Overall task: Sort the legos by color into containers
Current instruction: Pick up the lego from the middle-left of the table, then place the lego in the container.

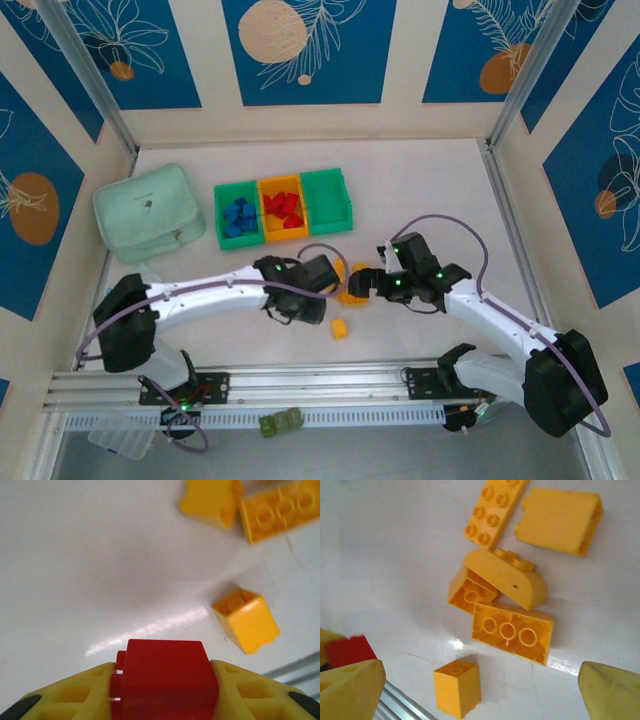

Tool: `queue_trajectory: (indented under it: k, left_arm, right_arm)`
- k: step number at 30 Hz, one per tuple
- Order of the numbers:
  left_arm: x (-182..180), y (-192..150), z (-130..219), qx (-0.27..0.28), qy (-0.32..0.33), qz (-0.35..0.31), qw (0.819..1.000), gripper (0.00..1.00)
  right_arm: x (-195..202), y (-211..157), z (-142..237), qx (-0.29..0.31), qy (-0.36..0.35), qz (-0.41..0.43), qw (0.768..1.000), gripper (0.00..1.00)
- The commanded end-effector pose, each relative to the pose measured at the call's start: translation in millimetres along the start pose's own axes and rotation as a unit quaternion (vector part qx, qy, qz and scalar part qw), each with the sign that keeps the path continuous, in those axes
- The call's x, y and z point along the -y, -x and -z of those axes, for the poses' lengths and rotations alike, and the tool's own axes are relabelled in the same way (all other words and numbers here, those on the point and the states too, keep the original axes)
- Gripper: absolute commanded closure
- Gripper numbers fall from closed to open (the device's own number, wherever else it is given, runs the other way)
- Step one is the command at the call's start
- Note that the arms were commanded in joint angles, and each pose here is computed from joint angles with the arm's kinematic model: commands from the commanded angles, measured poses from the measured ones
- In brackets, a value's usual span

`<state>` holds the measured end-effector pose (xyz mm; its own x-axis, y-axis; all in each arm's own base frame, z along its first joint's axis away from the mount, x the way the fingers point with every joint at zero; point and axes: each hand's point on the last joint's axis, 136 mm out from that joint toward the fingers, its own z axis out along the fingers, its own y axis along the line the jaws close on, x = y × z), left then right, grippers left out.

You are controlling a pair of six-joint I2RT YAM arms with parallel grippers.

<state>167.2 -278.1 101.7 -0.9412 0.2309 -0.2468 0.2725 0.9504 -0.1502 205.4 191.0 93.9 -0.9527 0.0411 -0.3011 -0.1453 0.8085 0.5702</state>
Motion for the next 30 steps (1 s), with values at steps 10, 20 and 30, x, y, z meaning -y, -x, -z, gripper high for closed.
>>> queue_trajectory:
  k: [10, 20, 30]
  left_arm:
    - [-72.6, 140.9, 46.6, 0.124, 0.024, 0.05, 0.991, 0.58]
    - [-114.7, 243.5, 19.3, 0.16, 0.041, 0.108, 0.98, 0.59]
    - [-146.8, 281.6, -26.8, 0.144, 0.081, 0.122, 0.979, 0.45]
  right_arm:
    - [-52.2, 44.3, -0.4, 0.036, 0.032, 0.059, 0.997, 0.01]
    - [-65.7, 89.4, -18.3, 0.059, 0.027, 0.064, 0.996, 0.01]
    - [-61.3, 106.0, -21.1, 0.06, 0.018, 0.067, 0.996, 0.01]
